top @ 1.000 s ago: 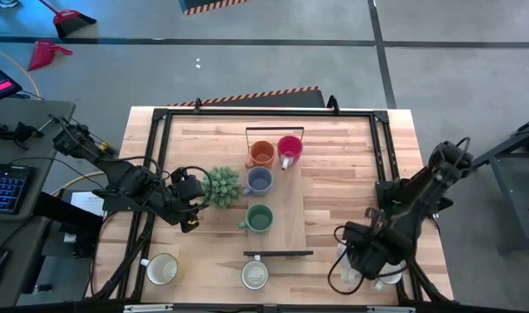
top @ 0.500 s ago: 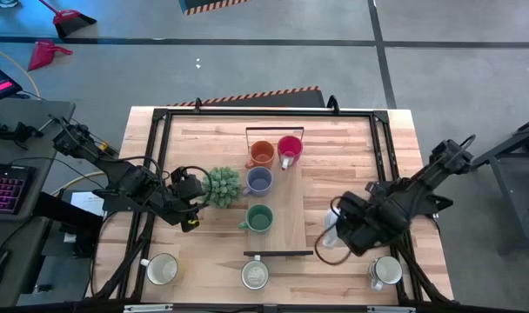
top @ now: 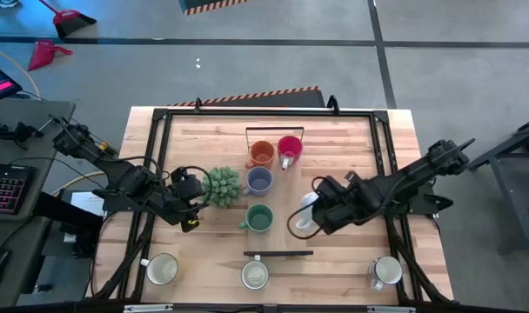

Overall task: Place coffee mugs
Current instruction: Put the green mug on the shelf

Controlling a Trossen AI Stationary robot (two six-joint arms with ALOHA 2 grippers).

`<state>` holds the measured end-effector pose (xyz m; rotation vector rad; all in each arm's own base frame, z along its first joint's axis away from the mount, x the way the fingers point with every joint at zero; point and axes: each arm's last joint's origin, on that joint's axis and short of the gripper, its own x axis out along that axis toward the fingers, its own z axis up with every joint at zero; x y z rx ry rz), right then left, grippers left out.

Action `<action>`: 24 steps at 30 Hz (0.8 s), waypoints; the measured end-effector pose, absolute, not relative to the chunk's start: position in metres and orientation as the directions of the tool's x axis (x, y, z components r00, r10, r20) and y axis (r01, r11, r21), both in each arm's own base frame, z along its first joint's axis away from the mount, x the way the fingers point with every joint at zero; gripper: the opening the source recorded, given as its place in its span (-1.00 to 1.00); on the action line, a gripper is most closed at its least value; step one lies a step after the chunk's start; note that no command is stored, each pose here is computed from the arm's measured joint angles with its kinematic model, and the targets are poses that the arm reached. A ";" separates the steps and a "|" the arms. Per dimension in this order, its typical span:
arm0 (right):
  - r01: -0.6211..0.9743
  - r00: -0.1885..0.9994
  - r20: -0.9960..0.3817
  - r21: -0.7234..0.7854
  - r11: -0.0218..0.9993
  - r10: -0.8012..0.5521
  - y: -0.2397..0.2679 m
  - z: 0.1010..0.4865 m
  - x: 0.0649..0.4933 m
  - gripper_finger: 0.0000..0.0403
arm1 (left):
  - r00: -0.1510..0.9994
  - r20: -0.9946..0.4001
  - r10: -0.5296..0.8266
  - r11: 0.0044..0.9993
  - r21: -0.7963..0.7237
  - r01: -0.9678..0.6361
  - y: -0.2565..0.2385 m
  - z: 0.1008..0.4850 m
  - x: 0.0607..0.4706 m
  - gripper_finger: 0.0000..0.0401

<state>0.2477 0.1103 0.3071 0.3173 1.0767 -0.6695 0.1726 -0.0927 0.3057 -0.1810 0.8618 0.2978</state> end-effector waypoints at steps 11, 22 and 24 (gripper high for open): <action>0.585 0.287 -0.916 -0.065 0.808 -0.282 0.120 0.270 0.288 -1.00 | 0.615 -0.767 0.183 0.947 -0.030 -0.320 -0.093 0.306 0.173 -0.20; 0.550 0.348 -0.913 0.014 0.835 -0.214 0.129 0.255 0.310 -1.00 | 0.617 -0.766 0.183 0.949 -0.027 -0.315 -0.093 0.306 0.173 -0.20; 0.542 0.339 -0.921 0.023 0.840 -0.194 0.131 0.250 0.313 -1.00 | 0.619 -0.764 0.182 0.949 -0.029 -0.315 -0.093 0.306 0.173 -0.20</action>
